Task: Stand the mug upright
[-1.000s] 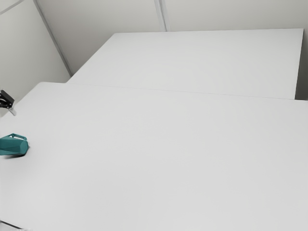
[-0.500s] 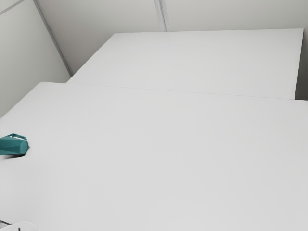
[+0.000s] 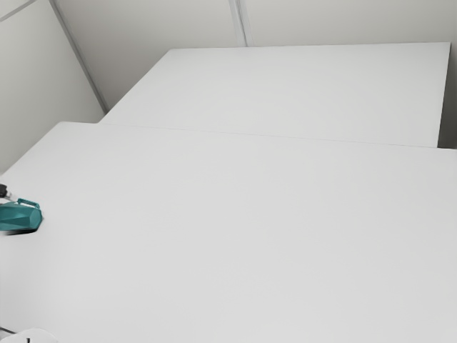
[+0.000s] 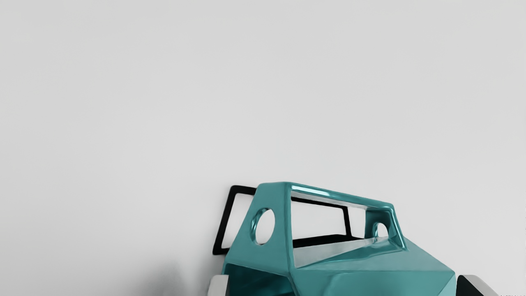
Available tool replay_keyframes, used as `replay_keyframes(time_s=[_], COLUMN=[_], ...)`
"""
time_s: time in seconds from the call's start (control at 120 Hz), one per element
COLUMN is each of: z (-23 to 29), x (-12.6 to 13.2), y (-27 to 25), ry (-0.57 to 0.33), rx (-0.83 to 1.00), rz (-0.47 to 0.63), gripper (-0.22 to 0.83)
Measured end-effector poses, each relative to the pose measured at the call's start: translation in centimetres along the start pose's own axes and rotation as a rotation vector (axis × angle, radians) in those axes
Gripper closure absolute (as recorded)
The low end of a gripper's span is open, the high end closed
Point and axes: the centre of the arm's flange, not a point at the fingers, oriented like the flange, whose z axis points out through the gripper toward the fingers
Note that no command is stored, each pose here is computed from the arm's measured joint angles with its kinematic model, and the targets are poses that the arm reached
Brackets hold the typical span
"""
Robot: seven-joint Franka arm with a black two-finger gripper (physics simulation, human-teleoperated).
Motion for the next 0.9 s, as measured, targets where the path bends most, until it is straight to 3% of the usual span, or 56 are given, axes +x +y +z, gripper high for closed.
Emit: replay_keyframes(time_s=[0.333, 0.508, 0.675, 0.767, 0.9], z=[1.9, 1.8, 1.4, 1.3, 1.7], x=[-1.5, -1.3, 0.0, 1.2, 2.5], y=[0.2, 0.6, 1.9, 3.3, 5.0], ry=[-0.004, -0.003, 0.008, 0.013, 0.01], rx=[-0.047, -0.043, -0.033, -0.038, -0.04], rz=[0.068, 0.11, 0.16, 0.197, 0.238], gripper=[0.01, 0.36, 0.46, 0.65, 0.74])
